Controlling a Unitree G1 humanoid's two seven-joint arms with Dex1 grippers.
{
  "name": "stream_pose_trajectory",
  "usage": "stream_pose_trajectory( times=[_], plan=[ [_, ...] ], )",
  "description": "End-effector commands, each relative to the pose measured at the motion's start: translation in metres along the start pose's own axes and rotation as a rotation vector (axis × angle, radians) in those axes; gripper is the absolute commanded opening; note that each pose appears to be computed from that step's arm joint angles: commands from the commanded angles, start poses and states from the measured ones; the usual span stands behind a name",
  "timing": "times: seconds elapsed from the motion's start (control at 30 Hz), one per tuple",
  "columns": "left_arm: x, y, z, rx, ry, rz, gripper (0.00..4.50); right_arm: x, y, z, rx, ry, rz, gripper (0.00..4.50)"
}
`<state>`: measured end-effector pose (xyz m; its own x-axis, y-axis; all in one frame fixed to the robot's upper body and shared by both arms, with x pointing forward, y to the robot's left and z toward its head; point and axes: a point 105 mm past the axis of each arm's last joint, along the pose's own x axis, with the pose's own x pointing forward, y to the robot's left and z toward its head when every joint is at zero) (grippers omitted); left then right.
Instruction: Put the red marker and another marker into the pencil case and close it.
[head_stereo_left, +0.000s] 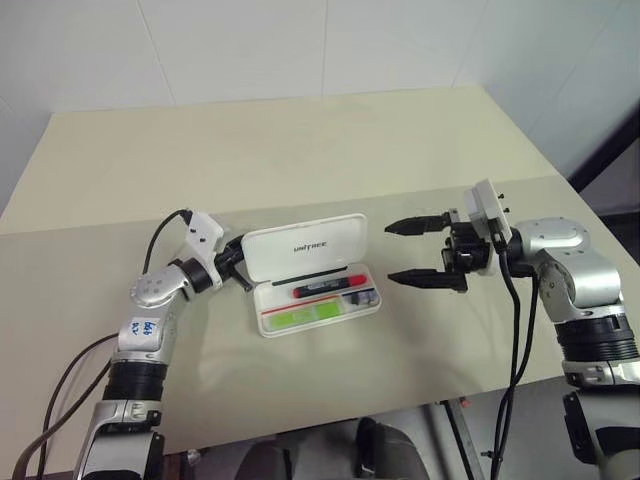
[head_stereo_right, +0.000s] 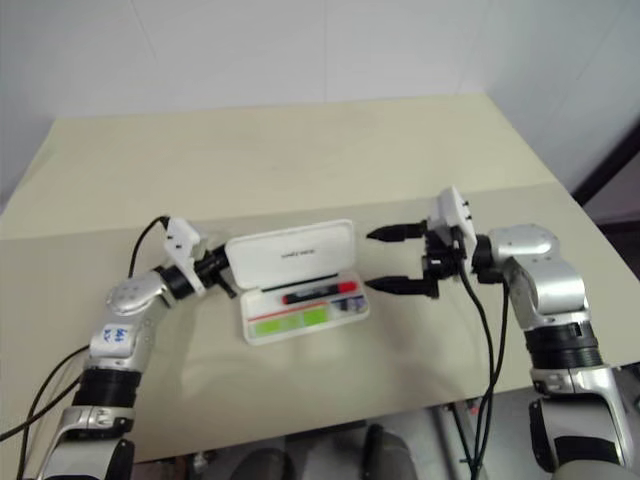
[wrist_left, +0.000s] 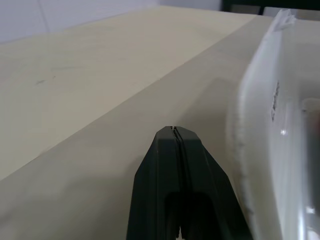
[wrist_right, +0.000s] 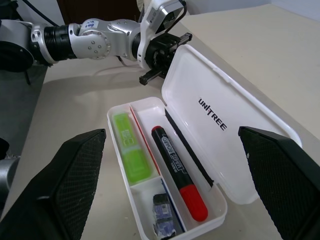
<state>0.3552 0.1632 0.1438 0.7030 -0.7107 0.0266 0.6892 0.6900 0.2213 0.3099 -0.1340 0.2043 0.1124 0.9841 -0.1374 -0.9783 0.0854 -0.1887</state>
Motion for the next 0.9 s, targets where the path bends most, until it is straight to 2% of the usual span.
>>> stream_pose_trajectory(
  times=[0.03, 0.27, 0.47, 0.57, 0.67, 0.9],
  plan=[
    [-0.004, -0.008, 0.024, 0.102, -0.074, -0.092, 0.04, -0.013, -0.003, -0.001, -0.031, 0.019, -0.028, 4.50],
    [-0.001, -0.026, 0.031, 0.285, -0.041, -0.286, 0.04, -0.039, -0.021, -0.017, -0.023, 0.095, -0.121, 4.50],
    [0.007, -0.050, 0.035, 0.362, -0.028, -0.429, 0.04, -0.053, -0.028, -0.020, 0.004, 0.132, -0.171, 4.50],
    [0.008, -0.062, 0.029, 0.389, 0.018, -0.506, 0.04, -0.055, -0.029, -0.019, 0.006, 0.133, -0.182, 4.50],
    [0.010, -0.078, 0.011, 0.399, 0.122, -0.587, 0.04, -0.055, -0.030, -0.017, -0.003, 0.134, -0.195, 4.50],
    [0.013, -0.092, -0.006, 0.376, 0.221, -0.629, 0.04, -0.051, -0.029, -0.013, -0.019, 0.117, -0.203, 4.50]
  ],
)
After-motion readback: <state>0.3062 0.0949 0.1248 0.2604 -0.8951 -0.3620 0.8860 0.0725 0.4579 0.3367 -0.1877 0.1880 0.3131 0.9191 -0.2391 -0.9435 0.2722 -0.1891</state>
